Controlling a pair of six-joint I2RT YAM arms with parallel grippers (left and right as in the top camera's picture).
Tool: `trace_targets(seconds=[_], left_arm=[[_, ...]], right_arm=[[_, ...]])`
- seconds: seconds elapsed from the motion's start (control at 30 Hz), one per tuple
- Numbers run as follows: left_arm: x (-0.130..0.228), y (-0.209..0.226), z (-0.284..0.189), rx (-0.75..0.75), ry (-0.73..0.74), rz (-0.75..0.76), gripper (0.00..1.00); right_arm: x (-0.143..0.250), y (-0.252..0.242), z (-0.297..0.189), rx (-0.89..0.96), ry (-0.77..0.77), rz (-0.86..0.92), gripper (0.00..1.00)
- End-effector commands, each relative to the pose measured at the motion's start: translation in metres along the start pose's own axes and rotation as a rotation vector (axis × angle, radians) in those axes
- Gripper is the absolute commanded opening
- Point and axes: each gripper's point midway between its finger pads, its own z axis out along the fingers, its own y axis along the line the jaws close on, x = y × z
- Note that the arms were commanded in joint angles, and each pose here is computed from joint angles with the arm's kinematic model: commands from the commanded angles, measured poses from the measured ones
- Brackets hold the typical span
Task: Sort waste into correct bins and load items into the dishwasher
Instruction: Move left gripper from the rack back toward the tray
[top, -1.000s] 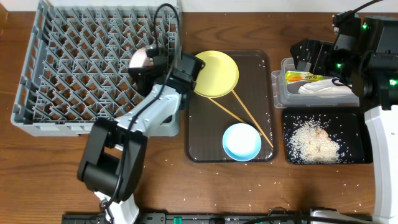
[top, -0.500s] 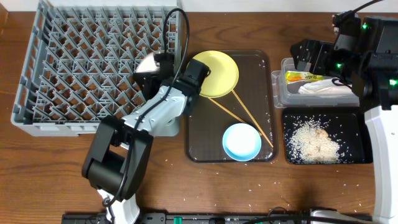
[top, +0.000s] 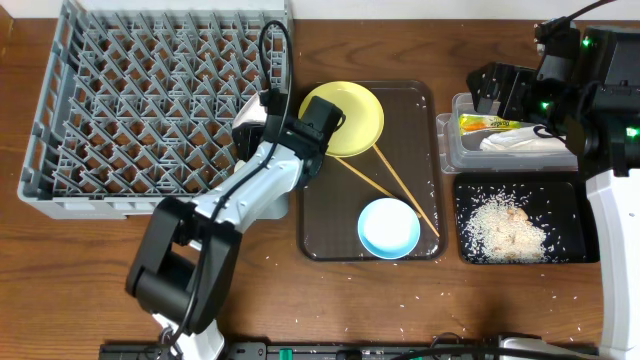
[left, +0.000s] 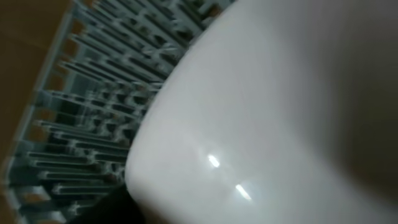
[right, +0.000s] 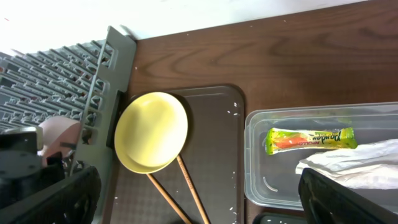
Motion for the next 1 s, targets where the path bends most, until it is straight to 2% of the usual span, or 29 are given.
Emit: trace_targets(seconds=[0.0, 0.1, 0.13, 0.2, 0.33, 0.57, 0.63, 0.83, 0.97], left_arm=[[-0.026, -0.014, -0.032, 0.228, -0.017, -0.086, 0.61], [-0.035, -0.020, -0.056, 0.384, -0.020, -0.131, 0.68], [-0.037, -0.021, -0.063, 0.424, -0.022, -0.140, 0.75], [-0.042, -0.022, -0.078, 0.505, -0.026, -0.164, 0.80], [-0.049, -0.015, -0.091, 0.548, -0.036, -0.223, 0.82], [-0.041, -0.015, -0.089, 0.555, -0.009, -0.199, 0.82], [-0.038, -0.019, -0.090, 0.574, -0.015, -0.130, 0.80], [-0.022, -0.054, -0.103, 0.759, -0.052, 0.218, 0.75], [-0.015, -0.066, -0.092, 0.753, -0.044, 0.288, 0.74]], right_arm=[[0.000, 0.001, 0.001, 0.000, 0.002, -0.006, 0.99], [0.000, 0.001, 0.001, 0.000, 0.002, -0.006, 0.99], [0.000, 0.001, 0.001, 0.000, 0.002, -0.006, 0.99], [0.000, 0.001, 0.001, 0.000, 0.002, -0.006, 0.99], [0.000, 0.001, 0.001, 0.000, 0.002, -0.006, 0.99], [0.000, 0.001, 0.001, 0.000, 0.002, -0.006, 0.99], [0.000, 0.001, 0.001, 0.000, 0.002, -0.006, 0.99], [0.000, 0.001, 0.001, 0.000, 0.002, -0.006, 0.99], [0.000, 0.001, 0.001, 0.000, 0.002, -0.006, 0.99]])
